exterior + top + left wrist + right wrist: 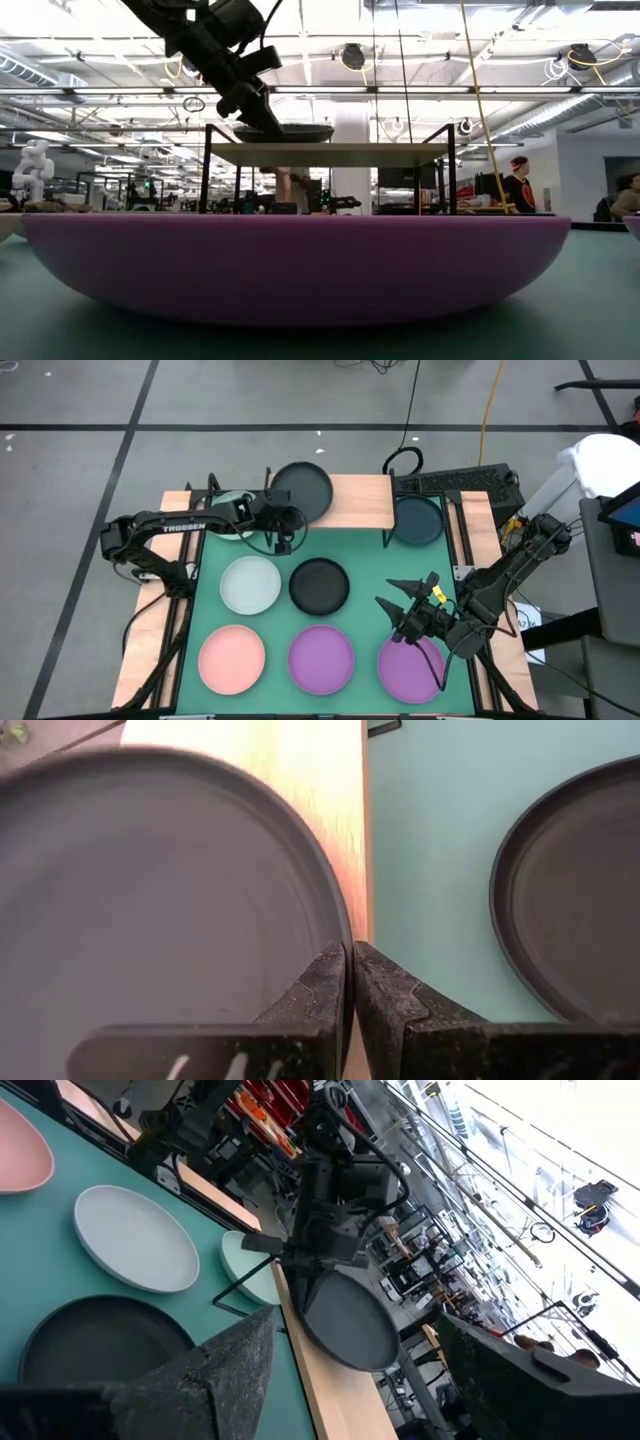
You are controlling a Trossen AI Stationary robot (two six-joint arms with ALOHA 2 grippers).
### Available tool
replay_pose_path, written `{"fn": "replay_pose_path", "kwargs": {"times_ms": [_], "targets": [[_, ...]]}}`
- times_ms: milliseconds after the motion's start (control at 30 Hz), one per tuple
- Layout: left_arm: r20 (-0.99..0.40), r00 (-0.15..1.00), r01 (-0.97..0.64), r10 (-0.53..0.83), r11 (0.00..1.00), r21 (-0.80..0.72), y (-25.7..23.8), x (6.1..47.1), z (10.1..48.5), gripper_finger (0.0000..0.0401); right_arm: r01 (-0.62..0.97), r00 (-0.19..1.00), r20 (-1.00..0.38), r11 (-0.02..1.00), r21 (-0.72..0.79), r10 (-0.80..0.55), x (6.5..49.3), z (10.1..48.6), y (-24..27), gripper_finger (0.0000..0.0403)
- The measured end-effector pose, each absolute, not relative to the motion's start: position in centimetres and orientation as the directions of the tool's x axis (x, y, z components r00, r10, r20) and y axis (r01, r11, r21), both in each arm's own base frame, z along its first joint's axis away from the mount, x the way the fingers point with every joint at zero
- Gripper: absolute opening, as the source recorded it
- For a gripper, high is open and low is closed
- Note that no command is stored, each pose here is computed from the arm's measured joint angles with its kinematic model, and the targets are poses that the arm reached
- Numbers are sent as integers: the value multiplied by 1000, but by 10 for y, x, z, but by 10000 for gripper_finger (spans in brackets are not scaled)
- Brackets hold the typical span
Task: Place and stack plates onto a shelf
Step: Put the bottom dark blue plate on the shelf
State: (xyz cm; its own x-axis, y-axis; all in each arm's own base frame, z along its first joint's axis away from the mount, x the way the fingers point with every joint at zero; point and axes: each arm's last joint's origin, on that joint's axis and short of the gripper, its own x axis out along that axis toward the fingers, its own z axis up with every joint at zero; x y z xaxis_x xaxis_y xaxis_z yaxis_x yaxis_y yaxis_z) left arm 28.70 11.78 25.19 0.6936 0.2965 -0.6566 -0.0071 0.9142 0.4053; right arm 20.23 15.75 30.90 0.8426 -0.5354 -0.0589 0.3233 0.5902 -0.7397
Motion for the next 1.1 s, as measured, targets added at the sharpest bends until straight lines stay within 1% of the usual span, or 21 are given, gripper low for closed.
{"fn": "replay_pose_path", "kwargs": {"times_ms": [133,333,433,567,1000,1033,1100], "targets": [[-651,698,-11,298,914,406,118,287,252,37,323,842,-59,590,-740,-535,202,309,158,258],[-624,719,-30,306,911,412,119,289,255,72,323,842,-59,590,-740,-536,202,309,157,258],[-622,714,-40,321,906,421,119,289,255,83,323,842,-59,590,-740,-536,202,309,157,258],[-617,706,-60,347,898,436,119,288,257,86,323,842,-59,590,-740,-536,202,309,157,258],[-510,782,-147,359,901,409,109,271,291,86,325,842,-59,591,-738,-537,202,309,157,258],[-503,778,-167,377,895,414,110,270,293,86,326,842,-59,591,-738,-537,202,309,157,258],[-472,747,-256,468,858,446,115,269,296,86,325,842,-59,591,-738,-537,202,309,157,258]]}}
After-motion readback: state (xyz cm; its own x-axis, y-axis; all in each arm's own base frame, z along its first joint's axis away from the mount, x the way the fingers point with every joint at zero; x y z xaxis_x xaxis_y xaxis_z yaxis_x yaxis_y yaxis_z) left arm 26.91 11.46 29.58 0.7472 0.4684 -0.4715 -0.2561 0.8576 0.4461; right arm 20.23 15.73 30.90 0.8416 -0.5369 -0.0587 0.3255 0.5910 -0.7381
